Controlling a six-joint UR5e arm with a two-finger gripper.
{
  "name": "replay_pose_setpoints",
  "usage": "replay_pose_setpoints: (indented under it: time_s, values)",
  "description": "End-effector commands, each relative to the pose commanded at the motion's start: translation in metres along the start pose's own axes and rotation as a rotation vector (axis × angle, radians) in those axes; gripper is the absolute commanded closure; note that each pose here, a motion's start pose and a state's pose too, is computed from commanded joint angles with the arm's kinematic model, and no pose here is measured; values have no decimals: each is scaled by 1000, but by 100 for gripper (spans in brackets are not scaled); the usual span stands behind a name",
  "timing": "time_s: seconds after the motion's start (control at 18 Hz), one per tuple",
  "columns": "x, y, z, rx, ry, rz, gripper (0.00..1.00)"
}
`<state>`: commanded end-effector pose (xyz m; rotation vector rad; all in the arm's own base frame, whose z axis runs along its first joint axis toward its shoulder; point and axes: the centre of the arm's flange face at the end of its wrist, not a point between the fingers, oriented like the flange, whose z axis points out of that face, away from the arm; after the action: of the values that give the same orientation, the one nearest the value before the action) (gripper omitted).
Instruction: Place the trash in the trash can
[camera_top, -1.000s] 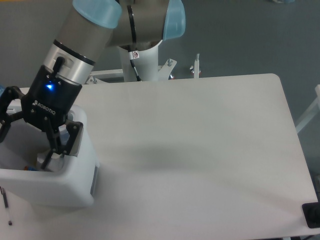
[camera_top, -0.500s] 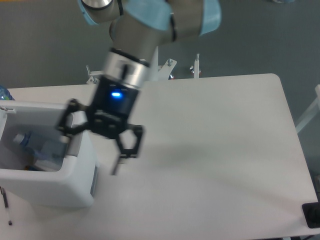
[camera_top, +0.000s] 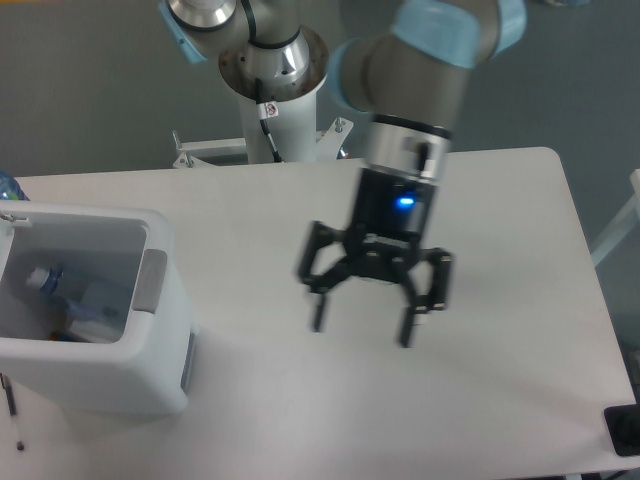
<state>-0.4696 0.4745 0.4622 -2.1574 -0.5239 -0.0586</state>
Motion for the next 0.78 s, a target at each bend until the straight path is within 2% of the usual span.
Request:
replay_pose_setpoints:
  time_s: [0.22, 0.5, 0.67, 0.78]
  values:
    - [-29, 10, 3, -24, -19, 43, 0]
    - [-60, 28, 1, -108, -17, 171, 0]
    - [-81, 43, 8, -256, -74, 263, 0]
    - [-96, 47, 14, -371, -86, 323, 0]
